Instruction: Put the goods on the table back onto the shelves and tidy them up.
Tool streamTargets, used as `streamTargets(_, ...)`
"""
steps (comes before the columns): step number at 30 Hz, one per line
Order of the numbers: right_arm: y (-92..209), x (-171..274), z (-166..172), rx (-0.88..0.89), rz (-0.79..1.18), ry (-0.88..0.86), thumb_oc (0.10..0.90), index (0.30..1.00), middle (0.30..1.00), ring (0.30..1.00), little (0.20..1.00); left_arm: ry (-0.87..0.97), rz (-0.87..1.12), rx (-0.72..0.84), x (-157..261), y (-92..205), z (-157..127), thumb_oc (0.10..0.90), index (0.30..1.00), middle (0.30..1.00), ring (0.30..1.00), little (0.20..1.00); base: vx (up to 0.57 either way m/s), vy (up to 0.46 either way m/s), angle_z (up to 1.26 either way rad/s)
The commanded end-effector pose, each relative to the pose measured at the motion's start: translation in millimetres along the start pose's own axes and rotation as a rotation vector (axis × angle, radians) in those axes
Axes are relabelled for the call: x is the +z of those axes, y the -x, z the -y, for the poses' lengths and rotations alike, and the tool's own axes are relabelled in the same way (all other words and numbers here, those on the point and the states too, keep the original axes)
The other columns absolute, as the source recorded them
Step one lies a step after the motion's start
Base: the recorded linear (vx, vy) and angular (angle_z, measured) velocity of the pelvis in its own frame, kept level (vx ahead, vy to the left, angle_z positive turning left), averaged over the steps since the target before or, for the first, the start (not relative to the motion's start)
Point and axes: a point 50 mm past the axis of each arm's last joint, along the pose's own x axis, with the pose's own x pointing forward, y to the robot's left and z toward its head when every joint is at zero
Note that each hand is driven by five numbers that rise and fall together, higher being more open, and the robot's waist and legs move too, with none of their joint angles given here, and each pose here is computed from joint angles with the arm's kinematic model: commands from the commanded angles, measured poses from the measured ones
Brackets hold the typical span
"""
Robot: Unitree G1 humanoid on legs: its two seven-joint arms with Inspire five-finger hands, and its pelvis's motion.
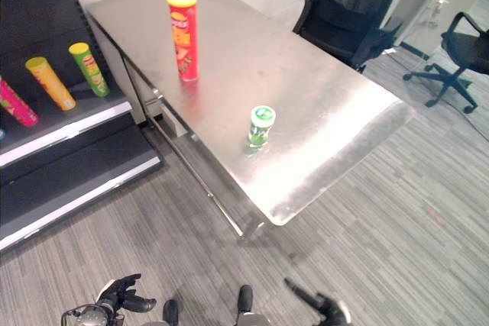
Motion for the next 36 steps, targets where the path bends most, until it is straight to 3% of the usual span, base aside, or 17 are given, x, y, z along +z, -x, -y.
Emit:
streamTargets(1, 4, 64, 58, -0.238, 0.291, -0.007, 0.800, 0.900, 0.900, 0.900, 0.900, -0.052, 0.052, 0.063, 16, -5, -18, 0.800, 0.900, 0.900, 0.900, 0.900, 0.07, -0.007, 0.06)
streamTargets(3, 17, 103, 79, -0.297, 0.471, 0.007, 0.800, 0.900, 0.900, 0.900, 0.900, -0.060, 0.032, 0.062, 10, -5, -16, 0.800, 0.900, 0.900, 0.900, 0.900, 0.06, -0.007, 0.00)
streamTargets(4, 17, 103, 79, -0.299, 0.470, 0.008, 0.800, 0.900, 0.900, 0.900, 0.900, -0.060, 0.033, 0.060, 10, -5, -15, 0.800, 0.900, 0.900, 0.900, 0.900, 0.03, -0.010, -0.06)
streamTargets(6, 54, 176, 91, -0.295, 0.821, 0.035, 0.800, 0.900, 0.900, 0.900, 0.900, -0.069, 0.001, 0.055, 1, -3, -15, 0.800, 0.900, 0.900, 0.900, 0.900, 0.02, -0.014, -0.07)
streamTargets(9, 100, 236, 78, -0.182, 1.148, 0.074, 0.800, 0.900, 0.900, 0.900, 0.900, -0.094, -0.018, 0.041, -9, 0, -17, 0.800, 0.900, 0.900, 0.900, 0.900, 0.00, -0.013, -0.17)
streamTargets(12, 117, 261, 59, -0.071, 1.260, 0.161, 0.800, 0.900, 0.900, 0.900, 0.900, -0.116, -0.014, 0.021, -12, 2, -16, 0.800, 0.900, 0.900, 0.900, 0.900, 0.01, -0.018, -0.04)
streamTargets(17, 119, 275, 46, -0.034, 1.286, 0.278, 0.800, 0.900, 0.900, 0.900, 0.900, -0.123, -0.008, 0.008, -13, 4, -14, 0.800, 0.900, 0.900, 0.900, 0.900, 0.00, -0.016, 0.08)
streamTargets(36, 110, 312, 14, -0.101, 1.307, 0.413, 0.800, 0.900, 0.900, 0.900, 0.900, -0.144, 0.016, 0.027, -11, 6, -16, 0.800, 0.900, 0.900, 0.900, 0.900, 0.00, -0.037, 0.17)
